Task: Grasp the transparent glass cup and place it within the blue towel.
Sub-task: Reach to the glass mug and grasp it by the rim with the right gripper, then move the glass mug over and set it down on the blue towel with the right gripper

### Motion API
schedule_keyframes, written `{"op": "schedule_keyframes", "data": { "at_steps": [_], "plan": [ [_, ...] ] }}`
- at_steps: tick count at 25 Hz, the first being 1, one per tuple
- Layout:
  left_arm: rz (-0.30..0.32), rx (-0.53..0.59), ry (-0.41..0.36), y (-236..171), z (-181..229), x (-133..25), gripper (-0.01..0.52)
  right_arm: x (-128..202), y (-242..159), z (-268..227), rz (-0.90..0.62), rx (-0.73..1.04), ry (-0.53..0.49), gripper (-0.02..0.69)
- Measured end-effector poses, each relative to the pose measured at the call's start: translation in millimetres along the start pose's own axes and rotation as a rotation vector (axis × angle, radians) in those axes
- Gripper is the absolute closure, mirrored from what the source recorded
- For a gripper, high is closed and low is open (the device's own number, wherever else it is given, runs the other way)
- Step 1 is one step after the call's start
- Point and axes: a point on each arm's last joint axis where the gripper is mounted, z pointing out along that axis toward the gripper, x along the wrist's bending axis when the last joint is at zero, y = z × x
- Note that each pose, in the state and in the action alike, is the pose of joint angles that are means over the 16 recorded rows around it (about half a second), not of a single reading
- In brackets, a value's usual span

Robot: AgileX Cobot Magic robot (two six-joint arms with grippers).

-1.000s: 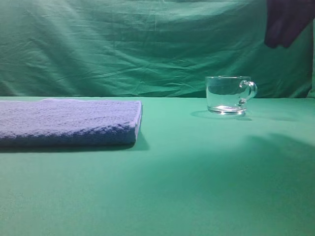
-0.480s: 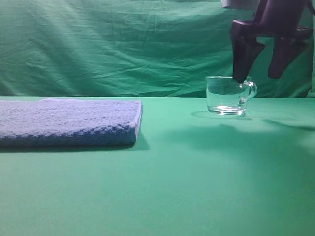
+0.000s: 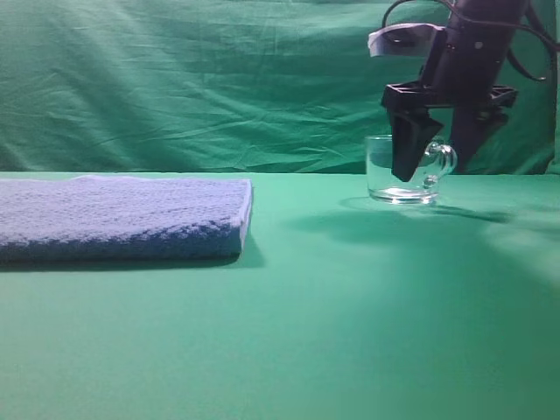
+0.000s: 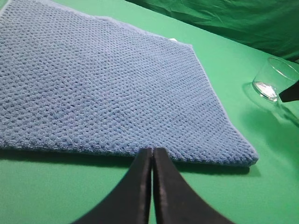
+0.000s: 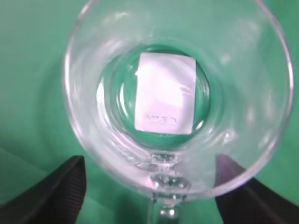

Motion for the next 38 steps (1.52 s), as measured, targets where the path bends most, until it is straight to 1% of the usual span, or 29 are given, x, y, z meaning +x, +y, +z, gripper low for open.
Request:
{"op": "schedule_keyframes", "data": {
  "at_steps": [3,5,13,19,24,29,33,38],
  "plan": [
    [0.000,0.000,0.000,0,0,0.0,0.514,2,0,1,-0.006,0.002,0.003,0.526],
    [0.000,0.000,0.000,0,0,0.0,0.514,3,1,0,-0.009,0.001,0.005,0.554],
    [0.000,0.000,0.000,0,0,0.0,0.514,18,17,-15,-0.047,-0.034,0.014,0.560],
    [0.000,0.000,0.000,0,0,0.0,0.514,46,45,-39,-0.104,-0.120,0.033,0.560],
    [0.000,0.000,0.000,0,0,0.0,0.514,87,70,-59,-0.170,-0.222,0.071,0.560],
    [0.000,0.000,0.000,0,0,0.0,0.514,141,85,-68,-0.251,-0.313,0.129,0.560],
    [0.000,0.000,0.000,0,0,0.0,0.514,187,88,-61,-0.324,-0.353,0.179,0.560],
    [0.000,0.000,0.000,0,0,0.0,0.514,240,84,-40,-0.422,-0.361,0.229,0.560]
  ]
}}
